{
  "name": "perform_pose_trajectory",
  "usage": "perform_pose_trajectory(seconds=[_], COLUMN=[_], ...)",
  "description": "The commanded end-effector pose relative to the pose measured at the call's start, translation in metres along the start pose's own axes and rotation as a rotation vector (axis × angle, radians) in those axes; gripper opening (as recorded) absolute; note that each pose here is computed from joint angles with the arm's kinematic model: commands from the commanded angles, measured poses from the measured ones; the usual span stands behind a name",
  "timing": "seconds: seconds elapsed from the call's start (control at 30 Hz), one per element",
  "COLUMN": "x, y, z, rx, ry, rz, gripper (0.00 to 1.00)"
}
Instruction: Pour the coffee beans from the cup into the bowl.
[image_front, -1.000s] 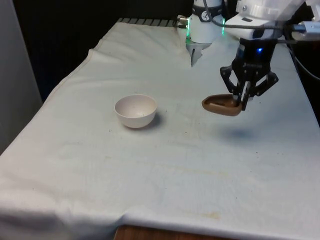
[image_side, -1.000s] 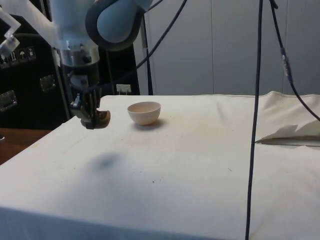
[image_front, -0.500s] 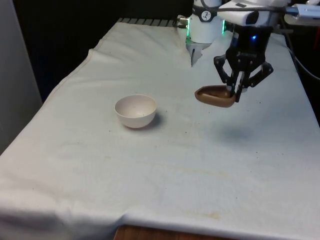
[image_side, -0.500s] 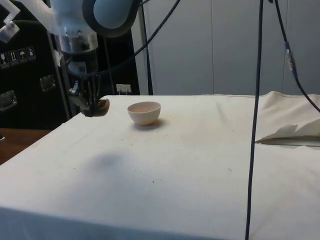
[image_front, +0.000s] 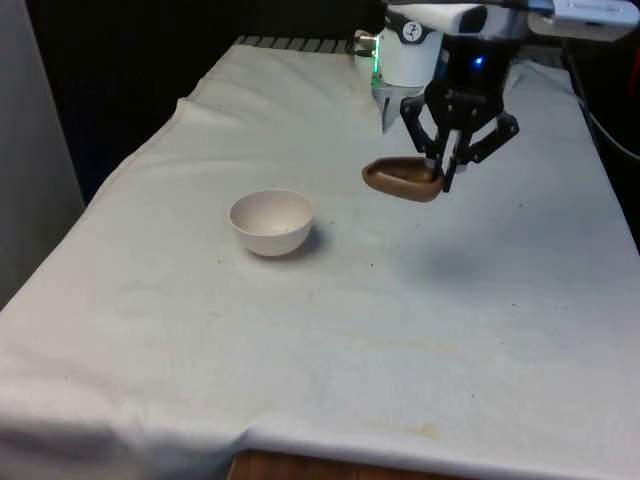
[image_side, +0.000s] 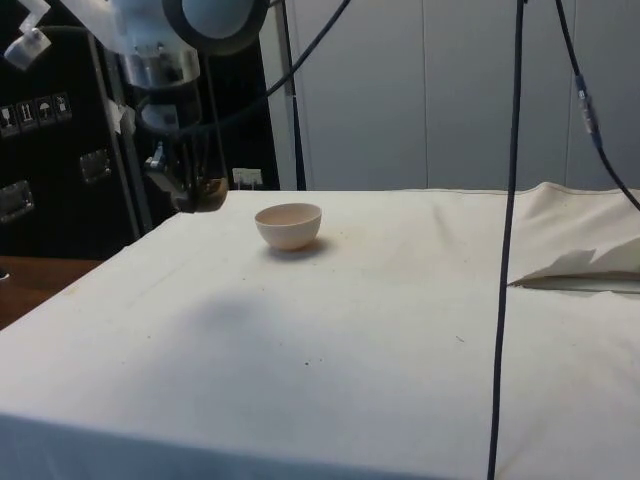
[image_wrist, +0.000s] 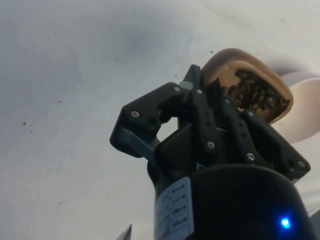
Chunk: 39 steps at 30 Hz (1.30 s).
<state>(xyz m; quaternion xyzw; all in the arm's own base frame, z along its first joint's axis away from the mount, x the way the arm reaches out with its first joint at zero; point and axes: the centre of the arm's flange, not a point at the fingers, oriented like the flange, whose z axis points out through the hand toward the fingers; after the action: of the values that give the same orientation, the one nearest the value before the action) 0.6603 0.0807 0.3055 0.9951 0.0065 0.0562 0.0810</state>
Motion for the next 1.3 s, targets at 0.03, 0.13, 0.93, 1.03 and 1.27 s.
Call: perform_pose_trajectory(seconds=[0.03, 0.13, 0.93, 1.03, 1.27], x=[-0.001, 0.0, 0.0, -0.001, -0.003], y=[0.007, 0.015, 0.065, 0.07, 0.081], z=[-0.002, -0.003, -0.005, -0.005, -0.006], rx=[0.003, -0.004, -0.012, -0.002, 0.019], ry=[-0.01, -0.013, -0.022, -0.024, -0.03], rz=[0.006, 0.016, 0.077, 0.085, 0.101], gripper=[0.0, 0.0, 0.0, 0.0, 0.0])
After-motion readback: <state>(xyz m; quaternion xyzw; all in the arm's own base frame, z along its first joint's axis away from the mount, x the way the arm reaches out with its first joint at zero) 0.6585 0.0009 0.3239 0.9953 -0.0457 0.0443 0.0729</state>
